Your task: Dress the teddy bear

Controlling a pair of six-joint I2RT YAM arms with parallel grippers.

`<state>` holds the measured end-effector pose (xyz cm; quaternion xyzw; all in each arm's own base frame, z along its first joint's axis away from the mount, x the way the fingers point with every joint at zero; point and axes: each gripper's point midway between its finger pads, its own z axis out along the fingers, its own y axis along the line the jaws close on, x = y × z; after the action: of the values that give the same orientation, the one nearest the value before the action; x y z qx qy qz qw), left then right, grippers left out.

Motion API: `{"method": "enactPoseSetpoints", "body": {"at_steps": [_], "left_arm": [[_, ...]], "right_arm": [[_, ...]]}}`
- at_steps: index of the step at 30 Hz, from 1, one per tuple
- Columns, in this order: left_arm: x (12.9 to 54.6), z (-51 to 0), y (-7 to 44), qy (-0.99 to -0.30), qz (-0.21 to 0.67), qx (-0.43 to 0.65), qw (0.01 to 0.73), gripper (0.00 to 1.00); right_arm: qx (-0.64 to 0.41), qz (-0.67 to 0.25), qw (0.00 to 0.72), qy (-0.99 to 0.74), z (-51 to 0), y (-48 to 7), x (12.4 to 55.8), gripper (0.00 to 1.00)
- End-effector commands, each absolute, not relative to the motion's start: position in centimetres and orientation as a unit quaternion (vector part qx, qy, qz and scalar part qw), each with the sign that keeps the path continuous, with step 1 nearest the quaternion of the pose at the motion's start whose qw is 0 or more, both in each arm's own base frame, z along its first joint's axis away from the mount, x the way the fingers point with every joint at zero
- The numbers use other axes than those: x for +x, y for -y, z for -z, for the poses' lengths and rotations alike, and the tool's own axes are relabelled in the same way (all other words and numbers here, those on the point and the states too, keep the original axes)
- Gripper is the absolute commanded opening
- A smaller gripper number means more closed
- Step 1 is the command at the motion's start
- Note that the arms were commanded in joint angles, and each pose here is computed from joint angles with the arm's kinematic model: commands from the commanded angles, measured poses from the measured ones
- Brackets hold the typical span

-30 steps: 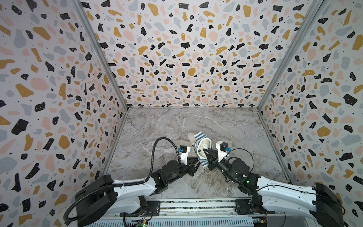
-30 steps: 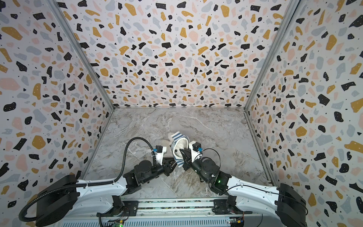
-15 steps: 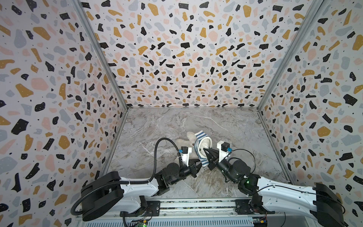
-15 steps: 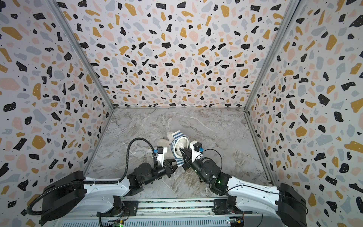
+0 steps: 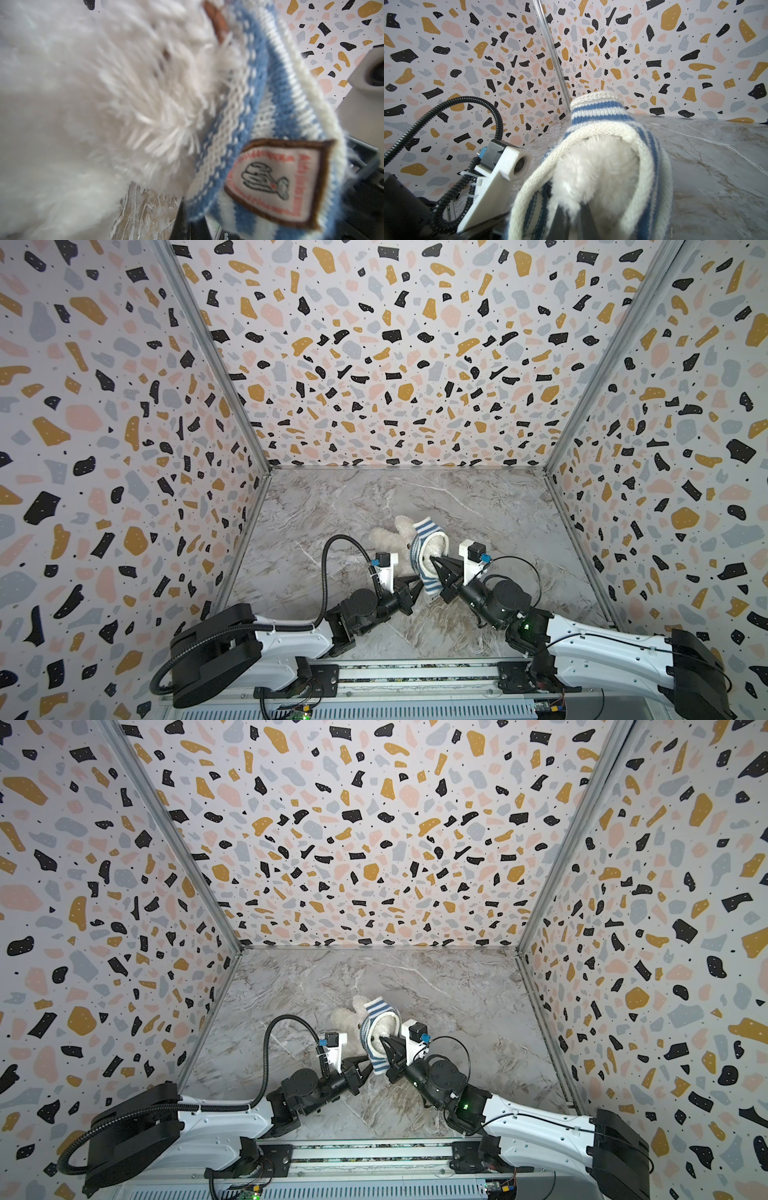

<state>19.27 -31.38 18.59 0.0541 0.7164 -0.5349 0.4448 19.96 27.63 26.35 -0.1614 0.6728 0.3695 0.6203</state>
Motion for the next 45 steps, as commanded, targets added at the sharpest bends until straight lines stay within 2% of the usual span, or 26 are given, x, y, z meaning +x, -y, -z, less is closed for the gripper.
{"method": "enactPoseSetpoints", "body": {"at_steps": [1,14,25,33,41,45], "left_arm": [[21.2,-16.4,29.2,-0.743,0.479,0.023,0.468,0.0],[22.8,-15.4,26.7,-0.753,0.458,0.011,0.472,0.0],[23.2,-14.4,25.7,-0.776,0.407,0.024,0.482,0.0],[21.5,-13.3,26.6,-0.791,0.395,0.104,0.455,0.0],[18.7,-17.1,28.8,-0.73,0.487,0.16,0.451,0.0],[18.6,-16.6,28.9,-0.738,0.477,0.164,0.449,0.0]], "right_arm": [[-0.122,-0.403,0.649,-0.633,-30.5,-26.5,19.7,0.0],[-0.126,-0.396,0.643,-0.643,-29.9,-26.7,19.9,0.0],[-0.124,-0.409,0.643,-0.635,-30.3,-26.1,19.7,0.0],[-0.114,-0.421,0.647,-0.626,-31.1,-25.5,19.6,0.0],[-0.106,-0.423,0.637,-0.636,-29.7,-25.6,20.1,0.0],[-0.103,-0.422,0.637,-0.637,-29.7,-25.4,20.2,0.0]]}}
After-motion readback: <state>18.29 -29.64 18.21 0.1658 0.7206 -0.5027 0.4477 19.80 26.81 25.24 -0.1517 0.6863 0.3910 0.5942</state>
